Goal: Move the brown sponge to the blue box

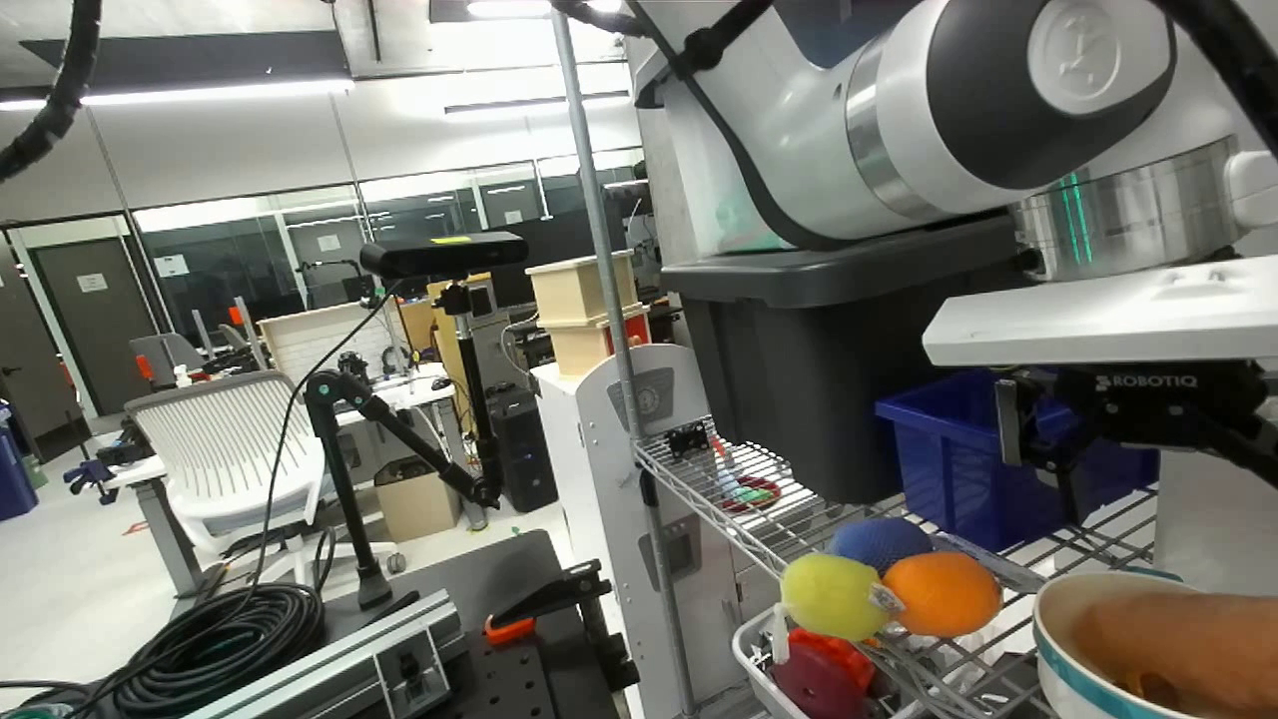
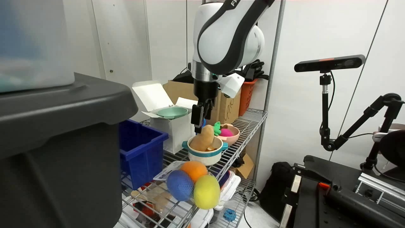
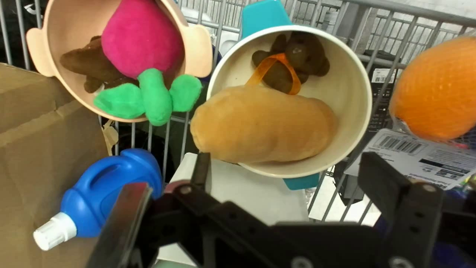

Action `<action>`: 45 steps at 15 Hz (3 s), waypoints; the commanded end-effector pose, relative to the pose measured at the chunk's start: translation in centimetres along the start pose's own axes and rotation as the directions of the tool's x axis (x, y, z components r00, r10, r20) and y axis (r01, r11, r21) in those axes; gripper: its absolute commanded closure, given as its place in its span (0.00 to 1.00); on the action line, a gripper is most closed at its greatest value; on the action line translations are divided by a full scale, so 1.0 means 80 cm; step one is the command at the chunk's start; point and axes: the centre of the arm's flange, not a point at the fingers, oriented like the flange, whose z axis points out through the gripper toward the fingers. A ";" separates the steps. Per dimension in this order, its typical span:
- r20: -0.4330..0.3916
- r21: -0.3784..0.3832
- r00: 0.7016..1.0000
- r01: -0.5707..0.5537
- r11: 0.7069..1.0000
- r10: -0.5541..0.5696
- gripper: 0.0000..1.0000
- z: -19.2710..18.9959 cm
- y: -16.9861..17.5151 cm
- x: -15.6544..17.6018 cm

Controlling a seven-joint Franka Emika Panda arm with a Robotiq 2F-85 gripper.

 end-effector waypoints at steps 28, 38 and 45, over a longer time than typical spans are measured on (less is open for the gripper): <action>0.043 -0.003 0.994 -0.096 0.995 0.096 0.00 0.051 0.018 0.003; 0.036 -0.003 0.995 -0.089 0.996 0.089 0.73 0.047 0.019 0.011; 0.026 0.004 0.996 -0.090 0.996 0.090 1.00 0.032 0.016 0.013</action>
